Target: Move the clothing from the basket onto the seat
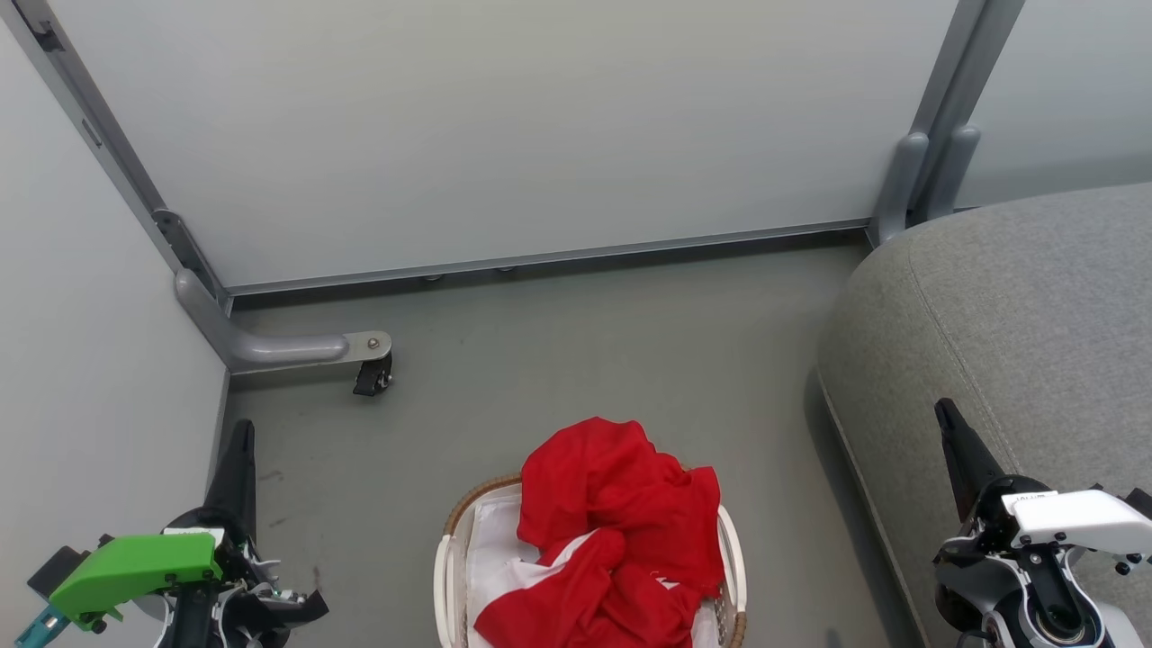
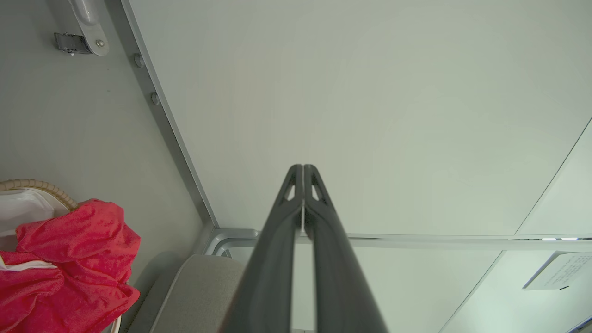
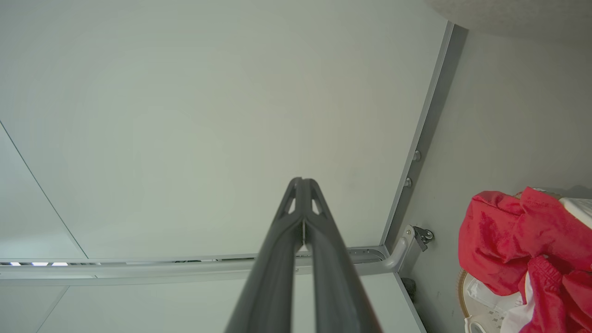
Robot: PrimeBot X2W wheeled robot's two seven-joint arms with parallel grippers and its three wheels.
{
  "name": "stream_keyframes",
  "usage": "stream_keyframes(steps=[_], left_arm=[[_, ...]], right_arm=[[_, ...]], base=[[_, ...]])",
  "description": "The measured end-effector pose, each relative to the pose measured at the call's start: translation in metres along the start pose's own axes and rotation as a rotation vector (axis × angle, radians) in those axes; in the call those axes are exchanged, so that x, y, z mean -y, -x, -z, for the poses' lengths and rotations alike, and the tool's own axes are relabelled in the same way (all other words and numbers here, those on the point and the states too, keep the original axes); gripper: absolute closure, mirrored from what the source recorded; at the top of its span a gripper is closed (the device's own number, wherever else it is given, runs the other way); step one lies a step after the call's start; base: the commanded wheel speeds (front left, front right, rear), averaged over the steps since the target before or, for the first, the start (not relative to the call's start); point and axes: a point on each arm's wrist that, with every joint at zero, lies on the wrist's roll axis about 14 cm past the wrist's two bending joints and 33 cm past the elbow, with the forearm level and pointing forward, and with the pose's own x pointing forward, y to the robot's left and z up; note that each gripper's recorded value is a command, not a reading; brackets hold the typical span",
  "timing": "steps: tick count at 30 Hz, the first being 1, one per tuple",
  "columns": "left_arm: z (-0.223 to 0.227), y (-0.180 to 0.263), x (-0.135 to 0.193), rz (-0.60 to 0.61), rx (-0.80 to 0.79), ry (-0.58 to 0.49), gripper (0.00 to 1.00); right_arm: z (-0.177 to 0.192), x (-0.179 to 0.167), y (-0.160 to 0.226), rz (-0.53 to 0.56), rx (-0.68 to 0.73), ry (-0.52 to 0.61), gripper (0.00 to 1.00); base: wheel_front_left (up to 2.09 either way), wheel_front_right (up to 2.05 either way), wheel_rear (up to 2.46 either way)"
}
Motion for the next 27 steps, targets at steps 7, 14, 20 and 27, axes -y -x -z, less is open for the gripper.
stream_keyframes(steps=[7,14,20,27], left_arm=[[0.000,0.000,0.000,0.000,0.000,0.000,1.00],[0.000,0.000,0.000,0.000,0.000,0.000,1.00],[0.003,0.011,-0.026,-0.080,-0.003,0.011,0.00],[0.011,0.011,-0.027,-0.082,-0.006,-0.006,0.00]], right_arm=[[0.000,0.000,0.000,0.000,0.000,0.000,1.00],[0.000,0.000,0.000,0.000,0.000,0.000,1.00],[0.004,0.022,0.008,0.066,0.002,-0.018,0.00],[0.003,0.025,0.009,0.074,0.022,0.008,0.00]], base=[[0.00,0.00,0.00],[0.00,0.00,0.00],[0.00,0.00,0.00],[0.00,0.00,0.00]])
